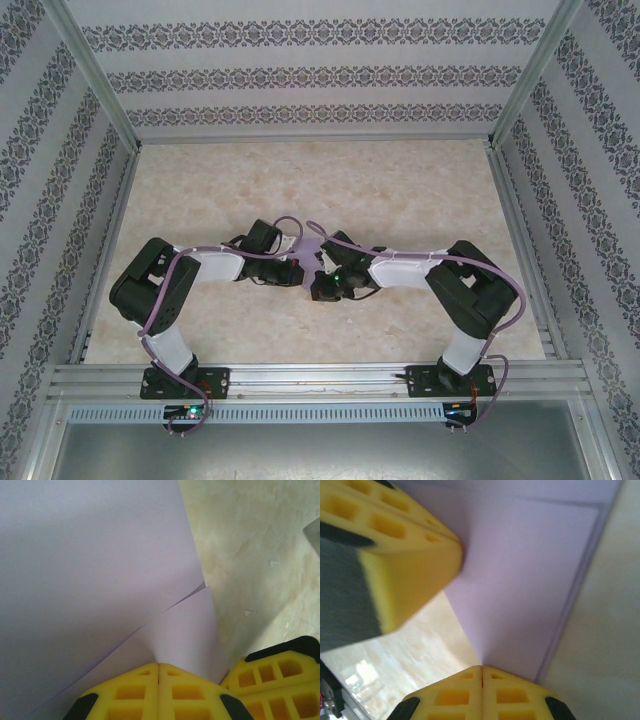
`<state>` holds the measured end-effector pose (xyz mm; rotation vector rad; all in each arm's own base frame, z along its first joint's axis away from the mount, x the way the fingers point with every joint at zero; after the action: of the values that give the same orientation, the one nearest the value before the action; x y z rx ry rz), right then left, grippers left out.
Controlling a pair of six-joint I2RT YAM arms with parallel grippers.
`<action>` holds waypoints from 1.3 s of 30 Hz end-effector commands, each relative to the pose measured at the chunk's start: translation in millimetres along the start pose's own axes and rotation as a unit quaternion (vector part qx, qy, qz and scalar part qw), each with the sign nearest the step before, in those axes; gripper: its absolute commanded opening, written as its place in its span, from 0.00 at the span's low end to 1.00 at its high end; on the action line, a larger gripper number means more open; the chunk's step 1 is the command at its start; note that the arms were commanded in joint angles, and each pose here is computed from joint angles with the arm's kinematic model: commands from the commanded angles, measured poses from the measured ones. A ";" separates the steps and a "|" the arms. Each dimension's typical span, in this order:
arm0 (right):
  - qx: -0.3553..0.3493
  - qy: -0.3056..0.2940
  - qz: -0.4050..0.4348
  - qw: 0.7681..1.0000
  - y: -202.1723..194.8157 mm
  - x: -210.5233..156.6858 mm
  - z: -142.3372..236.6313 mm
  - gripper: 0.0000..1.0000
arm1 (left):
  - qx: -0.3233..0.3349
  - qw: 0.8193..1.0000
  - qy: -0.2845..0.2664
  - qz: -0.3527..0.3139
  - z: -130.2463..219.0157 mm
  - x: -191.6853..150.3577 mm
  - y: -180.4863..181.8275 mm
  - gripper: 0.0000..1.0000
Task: Fold a paper plane with a square sheet of paper (fold left side to right side)
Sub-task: Third fold the triangle at the center of the table.
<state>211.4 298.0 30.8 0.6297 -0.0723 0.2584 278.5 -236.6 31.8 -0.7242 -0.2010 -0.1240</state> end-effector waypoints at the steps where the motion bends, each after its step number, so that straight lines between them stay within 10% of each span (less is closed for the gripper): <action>1: -0.022 0.010 -0.025 0.999 -17.3 -14.2 0.1 0.00 | 0.095 0.994 0.025 0.041 -5.3 -19.1 40.7 0.00; 15: 0.008 -0.041 -0.022 0.999 -25.4 -19.1 42.4 0.01 | 0.084 0.994 0.006 0.070 -9.9 -3.9 34.5 0.00; 24: 0.019 -0.147 0.015 0.989 -44.2 29.6 89.8 0.34 | 0.052 0.994 -0.014 0.092 -15.7 6.0 17.3 0.00; 39: 0.036 -0.165 0.124 0.978 -25.0 83.0 81.7 0.45 | 0.038 0.994 -0.102 0.007 49.0 61.8 -34.2 0.33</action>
<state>292.2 234.0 85.7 0.7015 -0.4279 0.3075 324.2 -245.1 86.6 -0.7115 -0.3449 -0.0105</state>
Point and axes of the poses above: each hand's point on the last joint's axis, 136 mm out from that joint toward the fingers, its own z axis back along the fingers, its own y axis along the line the jaws close on, x = y × z, the point moved 2 cm from there along z, back along the fingers, and after that the axes turned 6 degrees about z, right-handed, at the moved point
